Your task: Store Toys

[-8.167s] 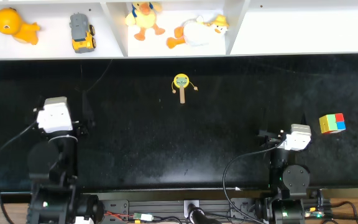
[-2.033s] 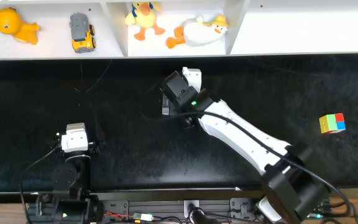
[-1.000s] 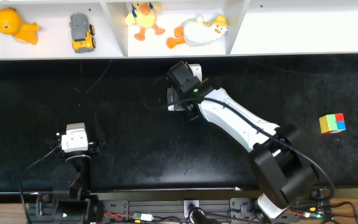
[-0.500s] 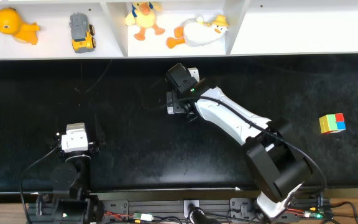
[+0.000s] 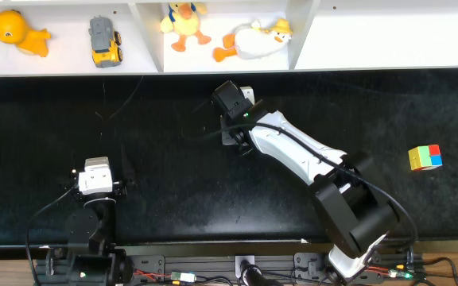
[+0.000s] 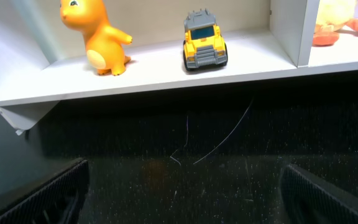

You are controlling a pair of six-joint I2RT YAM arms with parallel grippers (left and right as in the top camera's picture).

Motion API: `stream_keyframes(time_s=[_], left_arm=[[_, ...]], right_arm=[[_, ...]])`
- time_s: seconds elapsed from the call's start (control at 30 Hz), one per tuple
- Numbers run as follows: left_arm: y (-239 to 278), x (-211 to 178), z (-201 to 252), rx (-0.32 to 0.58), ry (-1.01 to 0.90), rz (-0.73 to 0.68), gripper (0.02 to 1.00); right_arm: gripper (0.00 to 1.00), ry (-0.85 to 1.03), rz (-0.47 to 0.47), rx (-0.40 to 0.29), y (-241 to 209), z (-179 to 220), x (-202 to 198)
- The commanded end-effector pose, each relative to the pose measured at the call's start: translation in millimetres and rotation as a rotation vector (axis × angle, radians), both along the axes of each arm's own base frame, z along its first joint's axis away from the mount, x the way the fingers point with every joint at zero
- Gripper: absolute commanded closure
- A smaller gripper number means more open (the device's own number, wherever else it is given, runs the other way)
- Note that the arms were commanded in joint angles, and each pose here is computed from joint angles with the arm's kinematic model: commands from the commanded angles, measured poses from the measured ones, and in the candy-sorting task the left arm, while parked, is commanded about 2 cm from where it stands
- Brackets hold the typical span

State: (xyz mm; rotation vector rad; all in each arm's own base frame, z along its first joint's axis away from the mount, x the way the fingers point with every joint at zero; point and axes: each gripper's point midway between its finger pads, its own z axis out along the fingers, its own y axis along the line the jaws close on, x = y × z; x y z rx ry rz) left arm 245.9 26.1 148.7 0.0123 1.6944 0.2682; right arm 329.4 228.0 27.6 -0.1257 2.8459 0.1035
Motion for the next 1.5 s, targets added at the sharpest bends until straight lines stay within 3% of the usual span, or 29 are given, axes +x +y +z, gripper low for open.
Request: stream_keyframes(time_s=[0.03, 0.13, 0.33, 0.8, 1.1, 1.5], left_arm=[[-3.5, 0.1, 0.0, 0.013, -0.003, -0.019, 0.020], [-3.5, 0.1, 0.0, 0.012, -0.003, -0.019, 0.020], [-3.5, 0.1, 0.0, 0.013, -0.002, -0.019, 0.020], [-3.5, 0.1, 0.0, 0.013, -0.003, -0.019, 0.023], [-3.5, 0.1, 0.0, 0.013, -0.003, -0.019, 0.020], [-3.5, 0.1, 0.0, 0.013, -0.003, -0.019, 0.020]], right_arm=[[0.518, -0.016, 0.008, 0.017, 10.3, 4.6, 5.2], [0.597, -0.018, 0.008, 0.019, 10.8, 4.9, 5.8], [0.658, -0.041, 0.009, 0.038, 15.4, 7.2, 11.0], [0.956, -0.045, 0.009, 0.046, 17.1, 7.7, 11.9], [0.956, -0.040, 0.003, 0.044, 16.9, 7.2, 10.3], [0.958, -0.093, -0.025, -0.036, -3.3, 28.4, 9.9]])
